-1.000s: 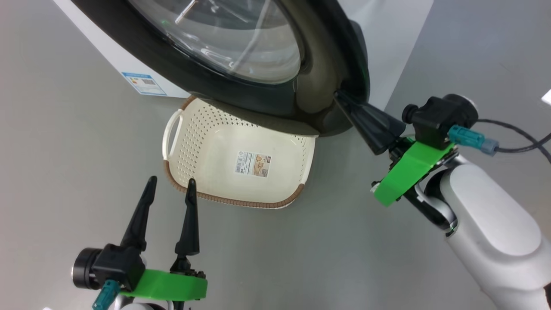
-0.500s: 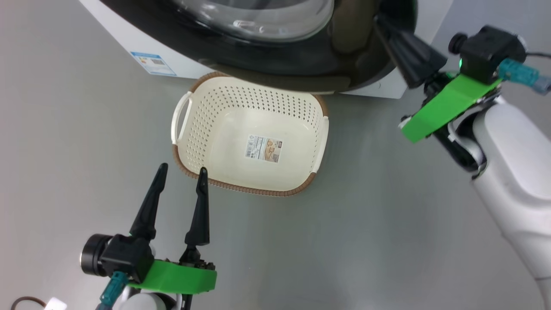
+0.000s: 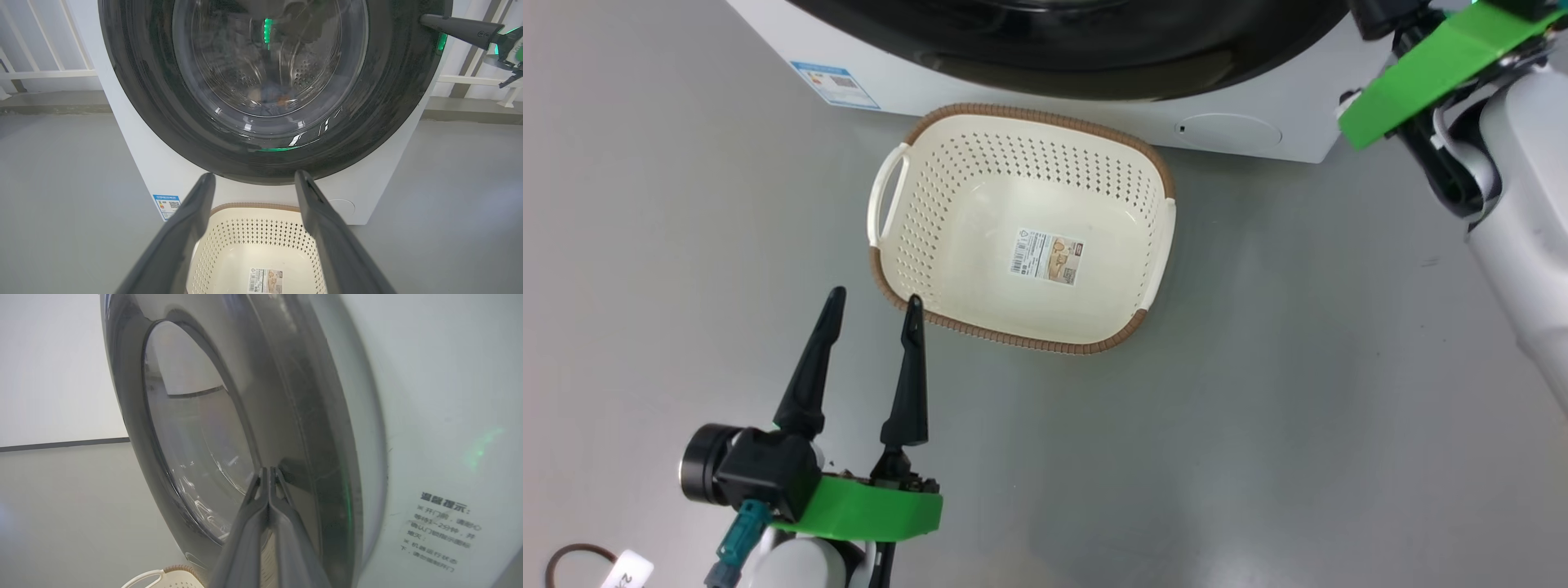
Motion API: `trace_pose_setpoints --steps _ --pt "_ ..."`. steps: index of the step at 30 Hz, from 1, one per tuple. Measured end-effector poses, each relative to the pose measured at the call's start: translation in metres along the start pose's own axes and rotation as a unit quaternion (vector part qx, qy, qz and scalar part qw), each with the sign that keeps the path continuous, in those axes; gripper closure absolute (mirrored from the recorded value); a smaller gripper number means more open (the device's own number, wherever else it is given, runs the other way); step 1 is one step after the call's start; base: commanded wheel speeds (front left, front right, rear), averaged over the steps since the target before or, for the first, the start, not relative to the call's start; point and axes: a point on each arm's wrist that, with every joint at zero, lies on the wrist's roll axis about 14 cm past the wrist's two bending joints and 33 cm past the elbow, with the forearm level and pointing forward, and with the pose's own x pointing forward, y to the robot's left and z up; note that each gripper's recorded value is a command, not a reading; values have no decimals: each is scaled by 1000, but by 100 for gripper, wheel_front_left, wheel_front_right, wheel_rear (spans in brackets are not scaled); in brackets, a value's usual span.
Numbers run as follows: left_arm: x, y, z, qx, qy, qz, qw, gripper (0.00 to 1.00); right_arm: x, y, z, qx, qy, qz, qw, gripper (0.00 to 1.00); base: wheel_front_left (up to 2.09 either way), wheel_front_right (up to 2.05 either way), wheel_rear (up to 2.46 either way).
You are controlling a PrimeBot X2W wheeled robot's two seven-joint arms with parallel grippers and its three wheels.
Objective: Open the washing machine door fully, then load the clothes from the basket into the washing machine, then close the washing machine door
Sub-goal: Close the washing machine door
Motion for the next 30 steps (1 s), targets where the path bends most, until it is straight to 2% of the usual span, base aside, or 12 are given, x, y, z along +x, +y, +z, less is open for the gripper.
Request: trace_pose_setpoints --steps 6,18,30 --pt "1 1 -3 -2 5 5 1000 0 9 -16 0 -1 0 -18 1000 100 0 0 0" --pt "8 -3 0 -3 -3 -2 1000 0 7 -12 6 -1 -12 -12 1000 100 0 0 0" --pt "11 -9 8 0 -17 -11 1000 0 -44 -20 -9 31 -3 -48 998 100 0 0 0"
